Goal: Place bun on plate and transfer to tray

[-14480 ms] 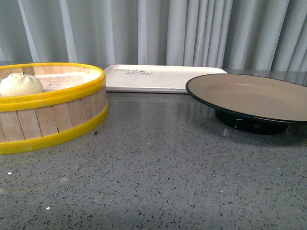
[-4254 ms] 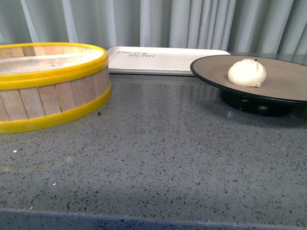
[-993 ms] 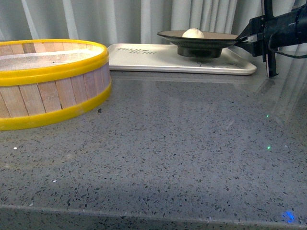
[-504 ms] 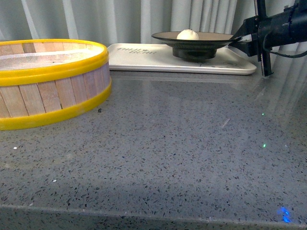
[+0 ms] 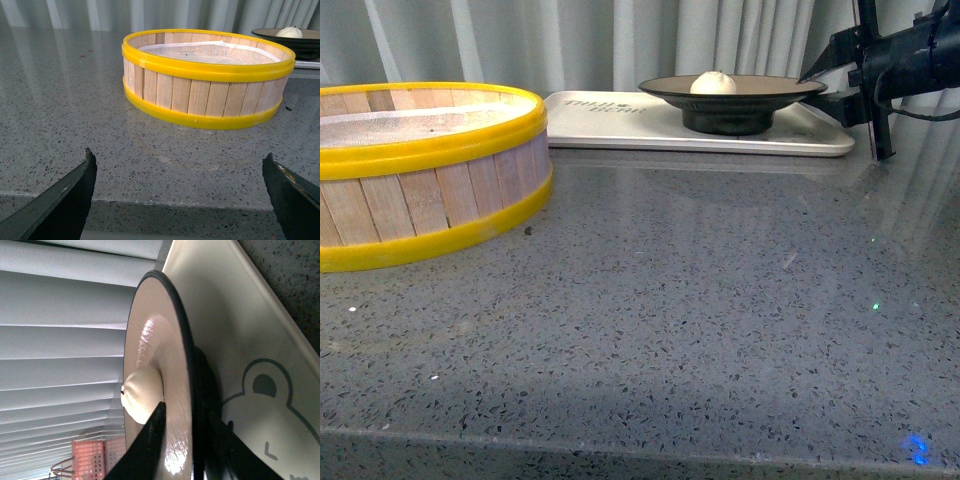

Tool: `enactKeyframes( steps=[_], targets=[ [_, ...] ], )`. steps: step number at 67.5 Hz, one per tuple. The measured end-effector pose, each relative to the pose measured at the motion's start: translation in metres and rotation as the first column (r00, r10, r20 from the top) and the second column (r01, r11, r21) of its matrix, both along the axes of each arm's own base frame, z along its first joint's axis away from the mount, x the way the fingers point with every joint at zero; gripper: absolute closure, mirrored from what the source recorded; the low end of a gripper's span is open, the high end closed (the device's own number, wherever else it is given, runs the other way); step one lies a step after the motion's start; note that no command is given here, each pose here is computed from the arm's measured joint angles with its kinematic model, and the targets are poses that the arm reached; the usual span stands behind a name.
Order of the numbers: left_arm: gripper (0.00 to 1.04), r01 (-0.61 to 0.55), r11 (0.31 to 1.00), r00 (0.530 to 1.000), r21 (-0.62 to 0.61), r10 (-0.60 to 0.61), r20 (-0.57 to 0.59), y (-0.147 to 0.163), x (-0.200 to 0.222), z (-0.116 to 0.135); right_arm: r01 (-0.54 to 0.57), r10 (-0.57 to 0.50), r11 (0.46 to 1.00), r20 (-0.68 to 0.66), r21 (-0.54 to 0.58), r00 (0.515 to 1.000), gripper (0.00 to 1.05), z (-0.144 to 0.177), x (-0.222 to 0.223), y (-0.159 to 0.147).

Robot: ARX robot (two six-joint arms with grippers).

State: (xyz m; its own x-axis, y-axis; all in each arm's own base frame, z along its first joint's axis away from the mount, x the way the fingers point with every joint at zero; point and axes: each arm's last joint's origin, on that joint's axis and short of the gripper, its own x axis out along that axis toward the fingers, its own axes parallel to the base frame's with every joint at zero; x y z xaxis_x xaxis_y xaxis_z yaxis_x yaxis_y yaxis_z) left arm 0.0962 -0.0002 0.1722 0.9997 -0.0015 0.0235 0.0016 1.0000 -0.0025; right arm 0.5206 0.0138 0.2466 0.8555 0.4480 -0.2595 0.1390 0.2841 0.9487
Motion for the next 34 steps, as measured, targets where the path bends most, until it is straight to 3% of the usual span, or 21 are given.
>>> enactKeyframes(
  steps=[29, 34],
  targets=[
    [0.07, 0.0, 1.0, 1.0, 0.0, 0.0, 0.0, 0.0, 0.0, 0.0, 0.036, -0.036, 0.999, 0.014, 0.005, 0.999, 0.08, 0.016, -0.008, -0.005],
    [0.07, 0.0, 1.0, 1.0, 0.0, 0.0, 0.0, 0.0, 0.0, 0.0, 0.074, -0.074, 0.997, 0.016, 0.003, 0.997, 0.09, 0.025, -0.017, -0.009]
  ],
)
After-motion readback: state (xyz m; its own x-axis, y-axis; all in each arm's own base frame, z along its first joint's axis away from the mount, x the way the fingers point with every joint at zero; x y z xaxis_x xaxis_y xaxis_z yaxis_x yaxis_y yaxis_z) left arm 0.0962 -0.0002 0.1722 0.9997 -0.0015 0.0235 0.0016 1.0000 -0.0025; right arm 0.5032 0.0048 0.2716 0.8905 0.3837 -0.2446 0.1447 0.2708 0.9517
